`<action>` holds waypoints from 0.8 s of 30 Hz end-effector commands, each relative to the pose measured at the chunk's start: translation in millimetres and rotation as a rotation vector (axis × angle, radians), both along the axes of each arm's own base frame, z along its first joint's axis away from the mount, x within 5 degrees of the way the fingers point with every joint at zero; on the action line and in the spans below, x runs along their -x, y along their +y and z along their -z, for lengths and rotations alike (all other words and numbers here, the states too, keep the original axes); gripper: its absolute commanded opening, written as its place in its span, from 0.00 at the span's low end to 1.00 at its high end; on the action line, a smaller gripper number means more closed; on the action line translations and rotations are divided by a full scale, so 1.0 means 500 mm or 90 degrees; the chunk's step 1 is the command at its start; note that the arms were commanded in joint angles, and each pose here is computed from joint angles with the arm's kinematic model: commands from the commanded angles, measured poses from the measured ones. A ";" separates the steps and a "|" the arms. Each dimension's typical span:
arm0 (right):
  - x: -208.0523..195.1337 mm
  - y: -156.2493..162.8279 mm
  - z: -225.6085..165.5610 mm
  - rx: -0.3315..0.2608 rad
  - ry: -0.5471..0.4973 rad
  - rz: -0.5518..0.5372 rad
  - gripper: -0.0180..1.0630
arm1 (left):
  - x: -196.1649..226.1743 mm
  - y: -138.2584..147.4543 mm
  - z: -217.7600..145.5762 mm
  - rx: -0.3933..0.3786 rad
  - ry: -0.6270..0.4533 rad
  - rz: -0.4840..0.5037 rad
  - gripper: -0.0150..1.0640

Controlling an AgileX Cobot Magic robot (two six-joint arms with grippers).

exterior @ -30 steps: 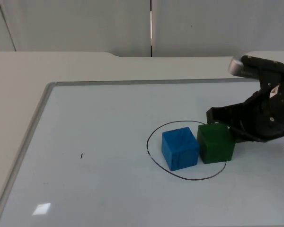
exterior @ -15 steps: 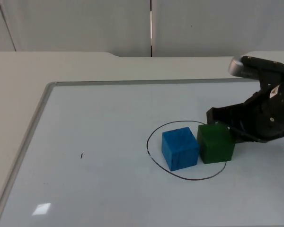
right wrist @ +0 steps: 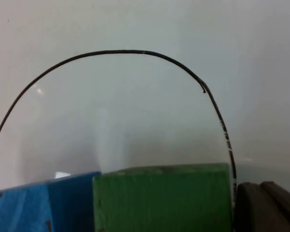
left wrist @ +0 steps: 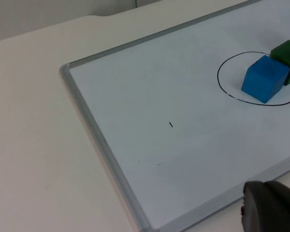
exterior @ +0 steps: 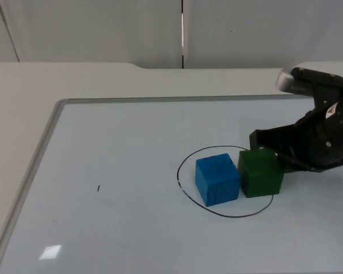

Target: Push the two cubes into the marked area.

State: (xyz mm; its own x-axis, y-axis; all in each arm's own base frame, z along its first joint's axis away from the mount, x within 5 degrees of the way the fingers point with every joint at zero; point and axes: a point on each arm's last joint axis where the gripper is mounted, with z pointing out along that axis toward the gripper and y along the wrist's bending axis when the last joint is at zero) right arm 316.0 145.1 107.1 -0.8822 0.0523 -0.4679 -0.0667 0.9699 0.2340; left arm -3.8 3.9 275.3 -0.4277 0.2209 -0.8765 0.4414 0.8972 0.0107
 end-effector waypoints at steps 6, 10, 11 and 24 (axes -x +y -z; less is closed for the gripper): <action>0.000 0.006 -0.002 -0.006 0.000 0.004 0.02 | -0.001 0.000 0.001 0.000 -0.006 -0.001 0.01; 0.002 0.012 -0.002 -0.007 -0.001 -0.001 0.02 | -0.001 0.000 0.001 0.000 -0.006 -0.001 0.01; 0.002 0.012 -0.003 -0.007 -0.002 -0.001 0.02 | -0.001 0.000 0.001 0.000 -0.006 -0.001 0.01; 0.006 0.026 -0.004 -0.005 -0.016 -0.020 0.02 | -0.001 0.000 0.001 0.000 -0.006 -0.001 0.01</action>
